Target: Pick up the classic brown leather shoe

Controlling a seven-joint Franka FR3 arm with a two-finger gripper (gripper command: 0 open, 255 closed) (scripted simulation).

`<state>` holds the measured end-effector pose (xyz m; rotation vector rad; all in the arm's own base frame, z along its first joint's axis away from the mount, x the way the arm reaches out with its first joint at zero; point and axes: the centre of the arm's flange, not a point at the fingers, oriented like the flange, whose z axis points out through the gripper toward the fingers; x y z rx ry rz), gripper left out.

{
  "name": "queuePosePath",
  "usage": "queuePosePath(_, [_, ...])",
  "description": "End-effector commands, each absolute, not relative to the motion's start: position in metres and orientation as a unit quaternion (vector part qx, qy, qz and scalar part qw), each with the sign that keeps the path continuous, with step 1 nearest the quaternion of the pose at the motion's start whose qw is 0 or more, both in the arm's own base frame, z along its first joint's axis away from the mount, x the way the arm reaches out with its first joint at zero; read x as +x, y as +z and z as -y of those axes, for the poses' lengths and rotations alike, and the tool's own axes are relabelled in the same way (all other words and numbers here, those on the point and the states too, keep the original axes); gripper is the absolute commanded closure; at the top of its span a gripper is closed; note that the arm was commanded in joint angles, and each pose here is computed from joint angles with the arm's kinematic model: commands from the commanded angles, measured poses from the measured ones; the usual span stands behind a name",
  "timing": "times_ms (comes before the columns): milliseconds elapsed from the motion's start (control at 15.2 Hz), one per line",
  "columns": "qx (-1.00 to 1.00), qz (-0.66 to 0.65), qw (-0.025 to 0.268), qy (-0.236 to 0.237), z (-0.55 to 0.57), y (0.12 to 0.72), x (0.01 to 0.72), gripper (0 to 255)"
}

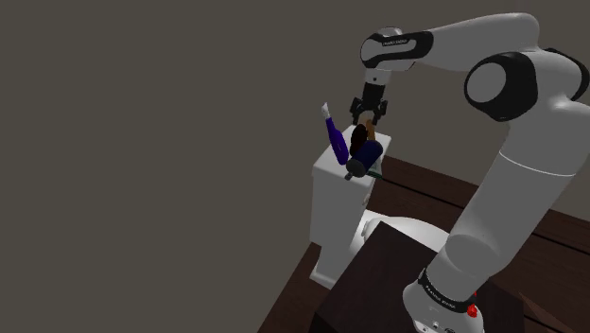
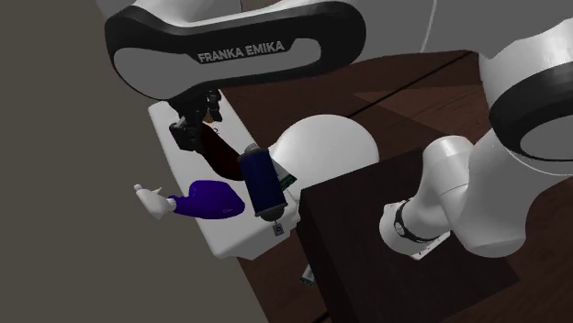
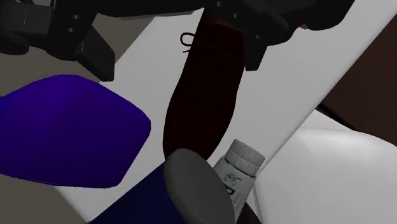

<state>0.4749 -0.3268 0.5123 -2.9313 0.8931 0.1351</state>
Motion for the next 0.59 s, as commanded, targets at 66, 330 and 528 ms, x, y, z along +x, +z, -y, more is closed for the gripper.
queuePosePath(66, [-0.945, -0.318, 0.047, 0.050, 0.368, 0.497, 0.482, 0])
queuePosePath(330, [-0.945, -0.318, 0.047, 0.050, 0.368, 0.476, 0.482, 0])
queuePosePath(528, [-0.945, -0.318, 0.047, 0.050, 0.368, 0.460, 0.482, 0])
